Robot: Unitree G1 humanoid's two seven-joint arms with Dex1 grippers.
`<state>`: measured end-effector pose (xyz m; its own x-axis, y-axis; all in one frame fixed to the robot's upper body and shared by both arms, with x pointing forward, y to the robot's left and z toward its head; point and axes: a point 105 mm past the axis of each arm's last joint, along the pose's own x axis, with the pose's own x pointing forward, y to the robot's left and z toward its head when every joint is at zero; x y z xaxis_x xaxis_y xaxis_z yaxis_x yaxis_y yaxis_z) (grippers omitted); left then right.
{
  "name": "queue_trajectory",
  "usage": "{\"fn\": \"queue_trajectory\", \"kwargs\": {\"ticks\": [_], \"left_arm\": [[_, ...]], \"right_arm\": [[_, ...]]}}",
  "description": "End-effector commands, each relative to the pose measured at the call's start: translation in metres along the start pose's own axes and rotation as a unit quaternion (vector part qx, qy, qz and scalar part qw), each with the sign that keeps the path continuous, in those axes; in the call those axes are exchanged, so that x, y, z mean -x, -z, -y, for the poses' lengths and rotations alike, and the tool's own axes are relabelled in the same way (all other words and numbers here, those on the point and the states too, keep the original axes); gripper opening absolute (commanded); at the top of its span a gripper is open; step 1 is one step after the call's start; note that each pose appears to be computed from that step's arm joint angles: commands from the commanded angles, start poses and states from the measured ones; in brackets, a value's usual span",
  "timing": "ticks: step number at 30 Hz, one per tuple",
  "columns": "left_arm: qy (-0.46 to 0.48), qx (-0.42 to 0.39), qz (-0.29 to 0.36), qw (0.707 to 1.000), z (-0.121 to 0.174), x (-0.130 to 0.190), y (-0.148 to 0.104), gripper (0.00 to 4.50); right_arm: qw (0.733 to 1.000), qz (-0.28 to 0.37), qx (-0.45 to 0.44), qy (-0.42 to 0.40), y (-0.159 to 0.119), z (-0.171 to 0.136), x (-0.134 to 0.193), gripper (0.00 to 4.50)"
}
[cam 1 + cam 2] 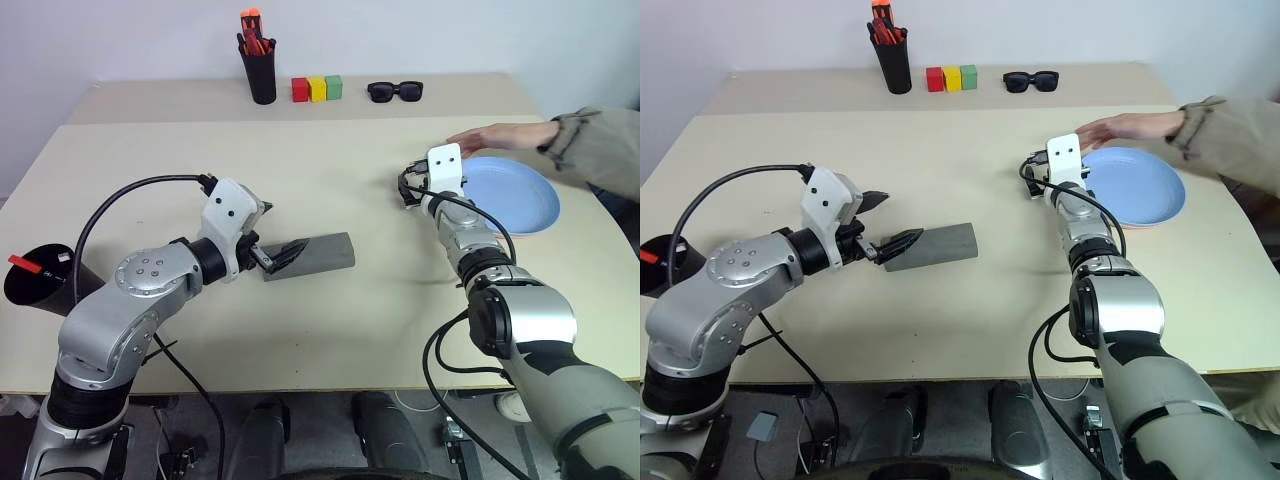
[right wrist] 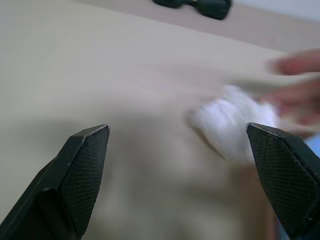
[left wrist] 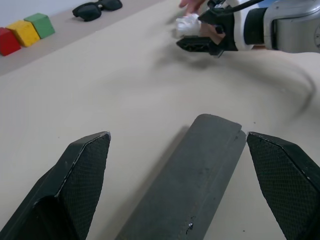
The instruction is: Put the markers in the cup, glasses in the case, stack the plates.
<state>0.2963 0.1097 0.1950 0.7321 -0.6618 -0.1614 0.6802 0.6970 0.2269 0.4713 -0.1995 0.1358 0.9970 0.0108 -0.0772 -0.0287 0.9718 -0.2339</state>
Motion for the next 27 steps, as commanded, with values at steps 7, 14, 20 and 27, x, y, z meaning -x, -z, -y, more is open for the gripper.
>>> {"fn": "queue_trajectory", "kwargs": {"ticks": [7,14,20,27], "left_arm": [[0.001,-0.022,0.022,1.000,0.000,0.001,-0.012,4.50],[0.002,-0.024,0.021,0.999,0.000,0.001,-0.012,4.50],[0.004,-0.025,0.021,0.999,0.001,0.000,-0.013,4.50],[0.007,-0.025,0.019,0.999,0.002,-0.001,-0.011,4.50]], "right_arm": [[0.999,0.022,0.018,0.019,-0.013,0.010,-0.001,4.45],[1.000,-0.003,0.020,0.010,0.001,0.005,0.001,4.45],[1.000,-0.018,0.018,0.007,0.009,0.006,0.002,3.92],[1.000,-0.019,0.022,0.008,0.010,0.009,0.002,0.56]]}}
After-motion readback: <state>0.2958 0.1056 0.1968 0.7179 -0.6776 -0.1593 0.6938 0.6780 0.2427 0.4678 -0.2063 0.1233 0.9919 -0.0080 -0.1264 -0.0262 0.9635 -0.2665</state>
